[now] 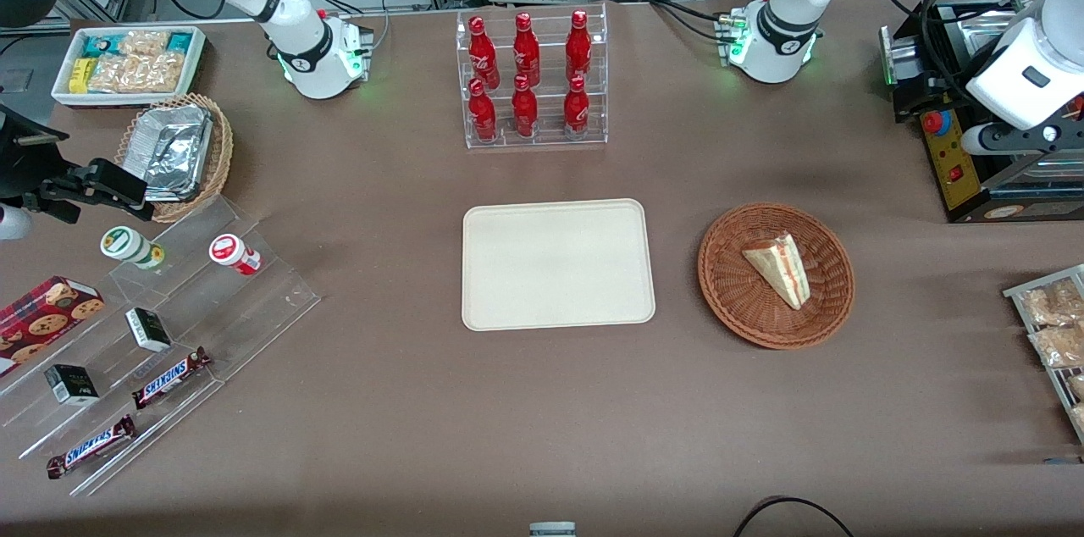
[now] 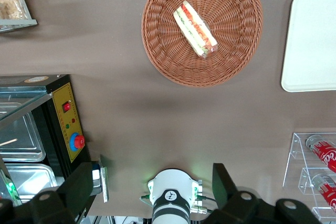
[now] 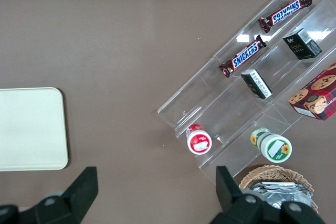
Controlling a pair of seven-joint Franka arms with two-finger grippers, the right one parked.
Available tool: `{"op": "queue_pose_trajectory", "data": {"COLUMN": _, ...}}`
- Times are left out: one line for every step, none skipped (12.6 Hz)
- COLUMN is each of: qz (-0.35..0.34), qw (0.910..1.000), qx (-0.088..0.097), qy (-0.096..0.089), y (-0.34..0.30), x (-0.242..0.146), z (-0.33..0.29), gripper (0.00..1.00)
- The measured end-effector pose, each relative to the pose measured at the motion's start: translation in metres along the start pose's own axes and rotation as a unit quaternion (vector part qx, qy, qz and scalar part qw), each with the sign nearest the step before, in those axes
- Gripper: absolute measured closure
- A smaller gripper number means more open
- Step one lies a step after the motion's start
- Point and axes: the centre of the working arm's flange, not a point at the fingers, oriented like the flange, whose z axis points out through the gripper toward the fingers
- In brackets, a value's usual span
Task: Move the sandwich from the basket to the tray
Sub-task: 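Move the left gripper from rest toward the wicker basket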
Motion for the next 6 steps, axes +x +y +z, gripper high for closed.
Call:
{"op": "queue_pose_trajectory", "data": {"qz": 0.0, "qw": 1.0, "qx": 0.0, "qy": 0.0, "y": 0.0, "x": 0.0, "z": 0.0, "gripper": 0.0}}
{"op": "queue_pose_trajectory", "data": {"qz": 0.0, "qw": 1.0, "qx": 0.0, "qy": -0.001, "y": 0.0, "x": 0.0, "z": 0.0, "gripper": 0.0}}
{"op": "queue_pose_trajectory", "data": {"qz": 0.0, "qw": 1.0, "qx": 0.0, "qy": -0.003, "y": 0.0, "x": 0.0, "z": 0.002, "gripper": 0.0}}
{"op": "queue_pose_trajectory", "data": {"qz": 0.0, "qw": 1.0, "qx": -0.001, "qy": -0.008, "y": 0.0, "x": 0.003, "z": 0.006, "gripper": 0.0}}
{"op": "queue_pose_trajectory", "data": {"qz": 0.002, "qw": 0.9998, "qx": -0.002, "qy": -0.017, "y": 0.001, "x": 0.007, "z": 0.015, "gripper": 0.0}}
{"op": "queue_pose_trajectory", "data": {"qz": 0.004, "qw": 0.9996, "qx": -0.004, "qy": -0.026, "y": 0.002, "x": 0.014, "z": 0.026, "gripper": 0.0}}
